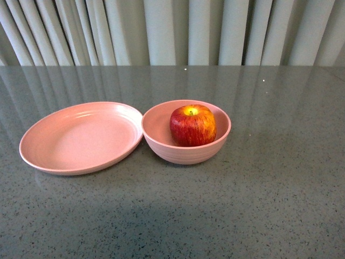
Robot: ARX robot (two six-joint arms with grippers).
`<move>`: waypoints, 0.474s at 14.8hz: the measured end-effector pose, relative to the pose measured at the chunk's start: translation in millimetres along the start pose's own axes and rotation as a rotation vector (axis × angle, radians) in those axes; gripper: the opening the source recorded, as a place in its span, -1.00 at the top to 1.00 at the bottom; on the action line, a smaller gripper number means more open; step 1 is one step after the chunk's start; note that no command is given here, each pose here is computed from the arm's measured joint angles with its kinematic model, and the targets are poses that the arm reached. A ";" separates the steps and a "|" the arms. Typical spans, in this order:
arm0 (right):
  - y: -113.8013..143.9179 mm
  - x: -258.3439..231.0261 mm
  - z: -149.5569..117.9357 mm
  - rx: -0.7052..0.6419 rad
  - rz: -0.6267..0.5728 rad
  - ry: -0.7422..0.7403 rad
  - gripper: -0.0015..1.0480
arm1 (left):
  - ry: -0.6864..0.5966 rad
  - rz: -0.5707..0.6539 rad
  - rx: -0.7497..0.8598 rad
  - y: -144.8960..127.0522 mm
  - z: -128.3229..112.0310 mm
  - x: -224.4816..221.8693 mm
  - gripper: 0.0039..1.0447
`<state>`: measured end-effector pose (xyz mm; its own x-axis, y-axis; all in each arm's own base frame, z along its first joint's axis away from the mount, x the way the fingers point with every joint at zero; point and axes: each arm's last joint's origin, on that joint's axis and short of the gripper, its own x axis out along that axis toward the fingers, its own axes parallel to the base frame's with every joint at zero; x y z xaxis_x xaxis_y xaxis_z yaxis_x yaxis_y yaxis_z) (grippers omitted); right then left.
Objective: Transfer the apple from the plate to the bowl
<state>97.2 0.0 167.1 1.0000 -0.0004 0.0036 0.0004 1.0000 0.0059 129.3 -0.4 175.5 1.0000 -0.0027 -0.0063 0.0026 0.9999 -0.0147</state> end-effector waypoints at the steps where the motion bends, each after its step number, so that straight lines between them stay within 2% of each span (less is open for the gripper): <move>1: 0.0 0.0 0.0 0.000 0.000 0.000 -0.87 | -0.031 -0.001 0.000 0.0 -3.9 -2.8 0.98; 7: 0.0 0.0 0.0 0.000 0.000 0.000 -0.87 | -0.017 0.000 0.000 0.1 -4.5 -12.7 0.98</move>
<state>97.2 0.0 167.1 1.0000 -0.0004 0.0036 0.0004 1.0000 0.0059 116.6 -0.3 171.0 0.9999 -0.0027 0.0109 0.0028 0.9999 -0.0143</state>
